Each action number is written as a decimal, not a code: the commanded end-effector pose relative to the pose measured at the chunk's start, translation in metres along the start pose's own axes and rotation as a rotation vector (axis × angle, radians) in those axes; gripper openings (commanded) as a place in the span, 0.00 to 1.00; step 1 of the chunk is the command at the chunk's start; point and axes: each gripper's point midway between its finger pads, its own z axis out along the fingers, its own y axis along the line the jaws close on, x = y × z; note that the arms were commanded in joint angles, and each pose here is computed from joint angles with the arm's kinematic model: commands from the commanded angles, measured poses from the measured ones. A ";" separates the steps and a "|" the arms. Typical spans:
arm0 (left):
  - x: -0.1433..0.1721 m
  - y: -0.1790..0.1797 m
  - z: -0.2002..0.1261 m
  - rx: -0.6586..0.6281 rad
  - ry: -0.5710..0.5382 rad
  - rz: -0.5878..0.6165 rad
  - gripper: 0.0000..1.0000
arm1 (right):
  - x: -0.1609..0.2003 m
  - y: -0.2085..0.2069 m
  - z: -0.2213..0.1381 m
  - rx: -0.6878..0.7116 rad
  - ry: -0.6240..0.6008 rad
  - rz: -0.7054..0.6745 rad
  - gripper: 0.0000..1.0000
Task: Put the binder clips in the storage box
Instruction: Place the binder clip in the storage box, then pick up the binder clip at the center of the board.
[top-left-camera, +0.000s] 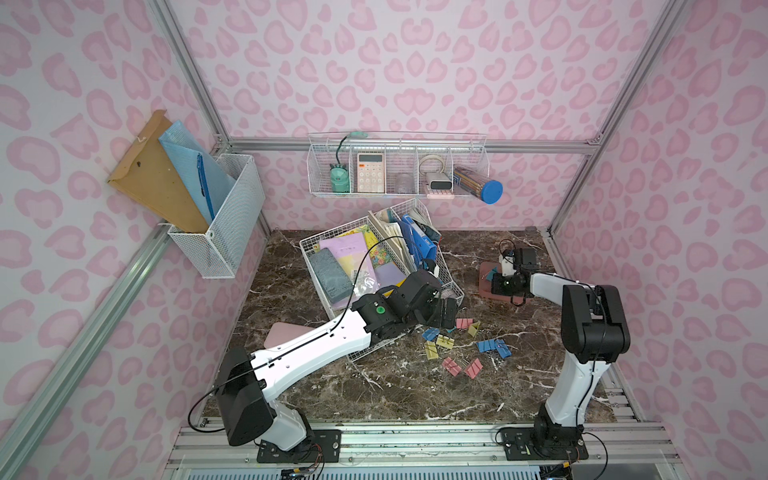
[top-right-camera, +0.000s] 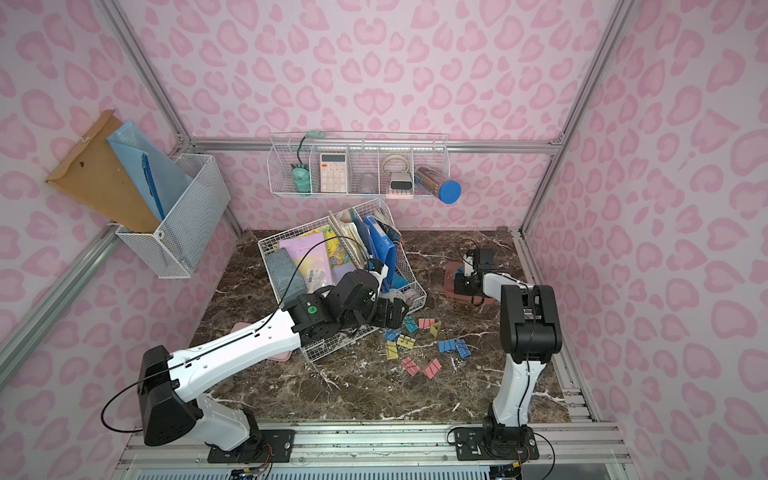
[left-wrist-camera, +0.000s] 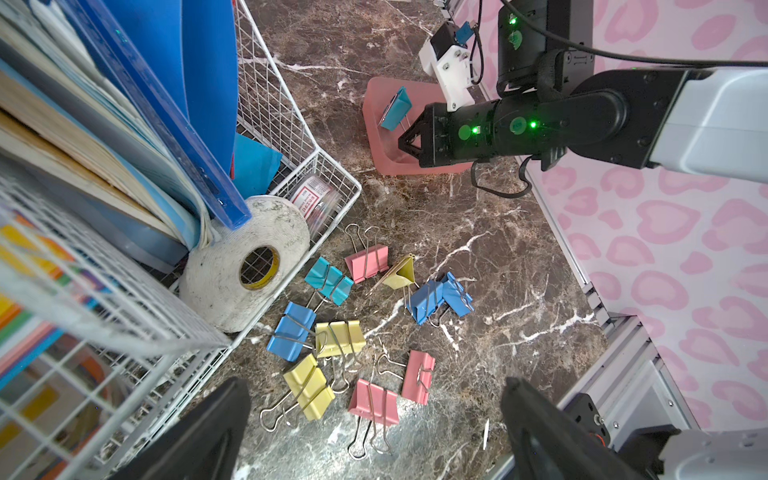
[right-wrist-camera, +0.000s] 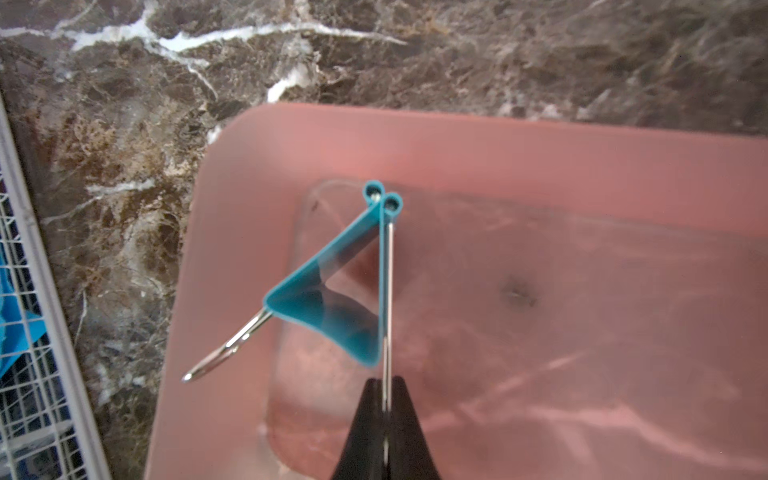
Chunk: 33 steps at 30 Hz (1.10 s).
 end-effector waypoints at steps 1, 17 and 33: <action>-0.002 -0.002 0.000 0.009 -0.007 -0.001 0.99 | -0.009 0.004 -0.003 -0.012 -0.031 -0.001 0.25; -0.008 -0.003 -0.007 0.011 -0.030 0.005 0.99 | -0.039 0.011 -0.112 0.066 -0.244 0.053 0.57; -0.009 -0.003 -0.005 0.027 -0.060 0.041 0.99 | 0.163 0.047 -0.182 0.260 0.024 0.174 0.44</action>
